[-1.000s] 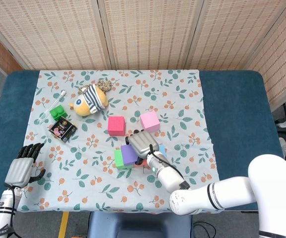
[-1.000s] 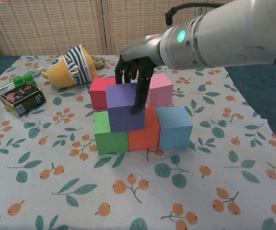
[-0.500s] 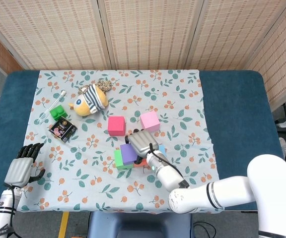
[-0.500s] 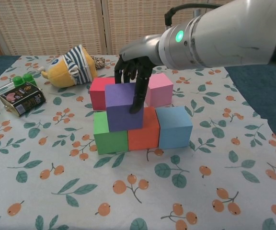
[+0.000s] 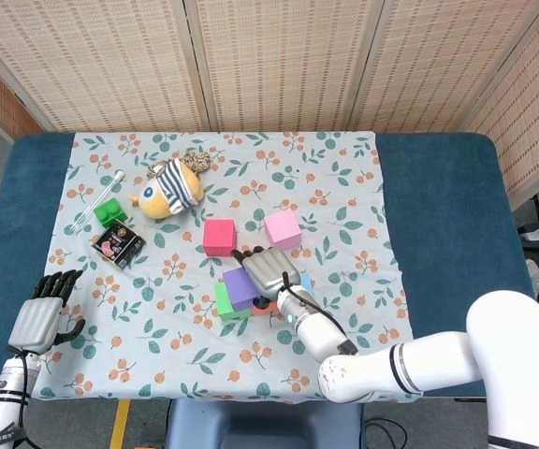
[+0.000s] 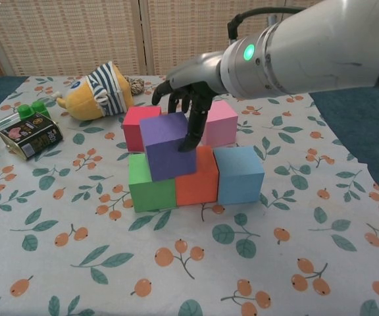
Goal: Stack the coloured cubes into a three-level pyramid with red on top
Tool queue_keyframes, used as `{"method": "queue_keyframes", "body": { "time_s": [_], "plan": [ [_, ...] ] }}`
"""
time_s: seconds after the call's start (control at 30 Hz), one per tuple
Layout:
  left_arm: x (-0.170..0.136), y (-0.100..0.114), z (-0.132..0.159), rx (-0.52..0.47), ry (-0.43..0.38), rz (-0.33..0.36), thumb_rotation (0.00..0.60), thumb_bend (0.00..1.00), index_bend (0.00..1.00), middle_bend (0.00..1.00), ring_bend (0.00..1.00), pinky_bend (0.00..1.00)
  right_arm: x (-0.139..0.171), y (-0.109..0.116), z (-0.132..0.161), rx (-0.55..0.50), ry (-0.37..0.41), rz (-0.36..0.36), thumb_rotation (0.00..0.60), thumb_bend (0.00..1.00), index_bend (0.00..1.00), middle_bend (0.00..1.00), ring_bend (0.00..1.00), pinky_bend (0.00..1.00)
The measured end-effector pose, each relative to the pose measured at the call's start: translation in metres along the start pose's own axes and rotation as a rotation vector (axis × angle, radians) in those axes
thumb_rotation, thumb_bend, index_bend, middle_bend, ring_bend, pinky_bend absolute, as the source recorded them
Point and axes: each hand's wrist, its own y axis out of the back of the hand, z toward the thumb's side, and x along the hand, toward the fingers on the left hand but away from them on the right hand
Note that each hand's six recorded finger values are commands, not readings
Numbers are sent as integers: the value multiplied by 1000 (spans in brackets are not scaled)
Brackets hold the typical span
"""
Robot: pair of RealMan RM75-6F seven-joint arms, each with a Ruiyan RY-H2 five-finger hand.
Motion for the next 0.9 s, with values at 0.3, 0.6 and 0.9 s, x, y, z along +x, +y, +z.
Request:
{"method": "queue_keyframes", "body": {
  "time_s": [0.3, 0.6, 0.9],
  "plan": [
    [0, 1, 0, -1, -1, 1, 600, 350, 0, 51, 36, 73, 6, 4, 0, 8, 12, 10, 600, 172, 19, 136, 120, 321],
    [-2, 4, -1, -7, 0, 9, 600, 349, 0, 51, 36, 72, 17, 22, -15, -18, 7, -29, 600, 173, 8, 124, 113, 321],
    [-4, 5, 0, -5, -4, 16, 600, 350, 0, 51, 37, 73, 12, 48, -65, -11, -62, -133, 600, 172, 0, 52, 0, 127]
  ]
}}
